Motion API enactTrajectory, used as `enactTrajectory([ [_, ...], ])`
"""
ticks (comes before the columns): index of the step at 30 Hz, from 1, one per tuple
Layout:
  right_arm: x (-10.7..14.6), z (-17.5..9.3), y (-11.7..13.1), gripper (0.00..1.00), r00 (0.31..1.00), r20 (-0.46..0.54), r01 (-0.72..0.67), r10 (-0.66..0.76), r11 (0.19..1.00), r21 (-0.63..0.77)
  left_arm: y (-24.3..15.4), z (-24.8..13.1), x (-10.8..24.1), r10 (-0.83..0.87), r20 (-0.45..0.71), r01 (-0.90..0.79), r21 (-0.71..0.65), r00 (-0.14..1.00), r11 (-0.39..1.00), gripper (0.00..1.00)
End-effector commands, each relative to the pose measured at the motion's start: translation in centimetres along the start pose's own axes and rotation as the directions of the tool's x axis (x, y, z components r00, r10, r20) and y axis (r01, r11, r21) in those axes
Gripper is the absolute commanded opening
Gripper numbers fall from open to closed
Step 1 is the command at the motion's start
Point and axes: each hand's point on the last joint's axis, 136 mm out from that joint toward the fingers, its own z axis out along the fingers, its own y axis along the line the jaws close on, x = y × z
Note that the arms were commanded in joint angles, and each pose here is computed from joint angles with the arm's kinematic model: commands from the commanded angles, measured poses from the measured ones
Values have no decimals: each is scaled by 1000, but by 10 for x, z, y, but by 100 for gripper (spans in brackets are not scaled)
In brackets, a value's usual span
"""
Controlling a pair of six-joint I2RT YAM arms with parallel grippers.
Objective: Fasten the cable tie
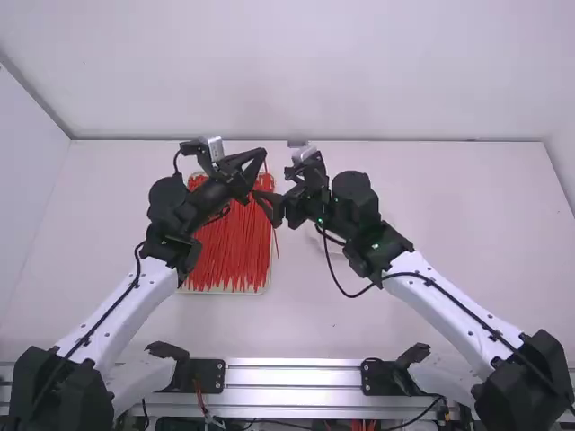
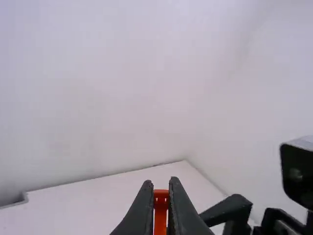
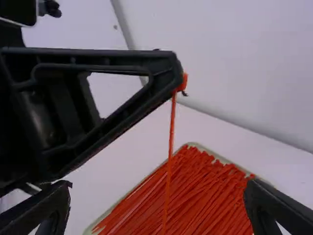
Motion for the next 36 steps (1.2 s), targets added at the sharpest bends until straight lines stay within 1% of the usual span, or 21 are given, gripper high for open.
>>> enactTrajectory([
  [1,-18,1,-3,91,999,46,12,-14,999,36,-13,0,0,-13,-7,13,57,1000,998,2],
  [4,-19,2,-3,88,998,53,18,-20,999,34,-16,0,-3,-21,5,21,64,1000,998,2],
  [7,-20,4,-8,82,998,61,12,-14,999,41,-20,0,-6,-22,15,21,85,1000,996,2],
  [8,-19,5,-9,82,998,61,12,-14,999,43,-22,-1,-7,-20,15,19,92,1000,996,2],
  [12,-16,11,-16,74,998,63,-23,20,999,48,-25,-1,-11,-42,30,39,106,999,994,2],
  [13,-16,13,-18,66,998,65,-27,24,998,50,-26,0,-11,-34,31,31,108,999,994,2],
  [14,-15,14,-21,45,998,66,-26,23,998,53,-27,-1,-11,-32,34,28,111,999,993,2],
  [15,-14,16,-20,46,998,67,-26,22,998,49,-26,-1,-11,-33,33,29,110,999,993,2],
  [16,-14,17,-19,33,997,68,-25,22,999,43,-26,0,-11,-34,34,30,106,999,994,2],
  [17,-14,17,-19,15,998,67,-20,17,999,44,-23,0,-11,-33,36,29,94,999,995,2],
  [18,-14,17,-19,3,998,67,-21,18,999,44,-21,0,-11,-36,37,33,85,999,996,2],
  [19,-14,17,-19,0,998,67,-22,19,999,44,-19,0,-10,-40,37,38,72,999,997,2],
  [26,-15,16,-19,0,997,70,-17,14,999,45,-8,1,-9,-41,41,40,15,998,999,4],
  [28,-15,16,-19,0,997,71,-16,13,999,44,-8,1,-9,-37,43,36,16,998,999,9],
  [29,-15,16,-20,0,997,70,-16,13,999,45,-9,1,-10,-22,44,21,18,999,1000,19],
  [30,-16,15,-21,0,997,72,-12,9,999,49,-8,1,-9,-12,44,12,16,999,1000,34],
  [31,-16,15,-23,0,997,73,-13,9,999,52,-8,1,-10,-11,45,11,16,999,1000,40],
  [32,-17,14,-24,0,997,76,-14,10,999,52,-8,1,-10,-8,46,8,13,999,1000,52],
  [34,-19,13,-24,0,997,77,-11,9,999,34,-7,1,-11,15,51,-16,8,999,1000,67],
  [35,-19,12,-23,0,997,75,-11,9,1000,19,-5,0,-12,28,58,-28,-4,998,1000,83],
  [36,-21,10,-23,0,997,75,-11,10,1000,2,-3,0,-13,33,63,-32,-16,997,999,90],
])
